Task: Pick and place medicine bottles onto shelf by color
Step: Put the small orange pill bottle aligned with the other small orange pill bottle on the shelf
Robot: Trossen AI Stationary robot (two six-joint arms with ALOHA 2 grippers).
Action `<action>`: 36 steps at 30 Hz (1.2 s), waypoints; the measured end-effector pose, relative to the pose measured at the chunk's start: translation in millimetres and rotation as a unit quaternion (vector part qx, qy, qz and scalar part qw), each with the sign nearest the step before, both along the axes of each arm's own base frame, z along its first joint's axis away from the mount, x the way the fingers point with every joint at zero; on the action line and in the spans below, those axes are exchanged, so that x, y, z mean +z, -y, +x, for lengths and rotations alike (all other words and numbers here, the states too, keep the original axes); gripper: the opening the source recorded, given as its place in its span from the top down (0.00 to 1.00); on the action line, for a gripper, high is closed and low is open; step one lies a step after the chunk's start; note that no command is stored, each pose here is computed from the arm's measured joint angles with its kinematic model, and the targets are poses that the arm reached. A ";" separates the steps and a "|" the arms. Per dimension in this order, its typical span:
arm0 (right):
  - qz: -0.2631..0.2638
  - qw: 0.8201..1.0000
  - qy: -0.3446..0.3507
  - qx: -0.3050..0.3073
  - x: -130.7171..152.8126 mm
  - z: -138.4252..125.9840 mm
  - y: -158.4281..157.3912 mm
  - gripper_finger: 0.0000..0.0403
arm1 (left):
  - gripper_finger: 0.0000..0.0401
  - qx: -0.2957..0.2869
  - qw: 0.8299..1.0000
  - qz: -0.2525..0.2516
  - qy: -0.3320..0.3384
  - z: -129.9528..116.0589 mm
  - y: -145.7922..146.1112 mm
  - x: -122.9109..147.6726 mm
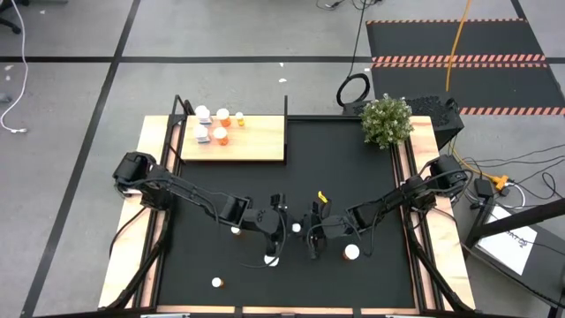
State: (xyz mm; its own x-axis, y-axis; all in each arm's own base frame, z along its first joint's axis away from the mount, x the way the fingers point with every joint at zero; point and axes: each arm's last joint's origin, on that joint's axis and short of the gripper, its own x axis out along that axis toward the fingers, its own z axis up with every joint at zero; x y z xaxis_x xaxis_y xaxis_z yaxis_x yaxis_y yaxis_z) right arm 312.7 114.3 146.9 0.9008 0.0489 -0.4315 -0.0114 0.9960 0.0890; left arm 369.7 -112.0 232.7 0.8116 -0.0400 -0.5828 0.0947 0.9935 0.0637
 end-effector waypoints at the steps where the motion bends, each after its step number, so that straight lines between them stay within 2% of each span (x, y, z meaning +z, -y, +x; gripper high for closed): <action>1: 0.000 1.000 0.000 0.000 -0.1 0.0 0.0 0.75 | 0.67 0.000 1.000 0.000 0.000 -0.1 0.1 -0.1; 4: -0.002 1.000 -0.004 0.001 -0.7 -0.4 0.1 0.80 | 0.67 0.000 1.000 0.004 -0.006 -0.8 -0.2 -1.1; 7: -0.003 1.000 -0.008 0.000 -1.4 -0.6 0.4 0.80 | 0.67 0.000 1.000 0.006 -0.013 -1.6 -0.4 -2.2; 14: 0.000 1.000 -0.015 0.000 -2.8 -1.4 0.4 0.71 | 0.67 -0.012 0.999 0.015 -0.041 -5.9 2.3 -6.2; 19: 0.005 0.999 -0.031 -0.003 -5.3 -2.7 0.8 0.73 | 0.66 -0.016 0.999 0.008 -0.052 -10.7 4.1 -3.4; 24: 0.003 0.999 -0.034 -0.004 -5.9 -3.0 1.0 0.78 | 0.58 -0.014 0.999 0.004 -0.039 -12.7 3.8 3.9; 36: 0.003 0.999 -0.035 -0.005 -6.1 -3.1 1.1 0.75 | 0.42 -0.011 0.999 0.006 -0.036 -13.2 4.0 5.1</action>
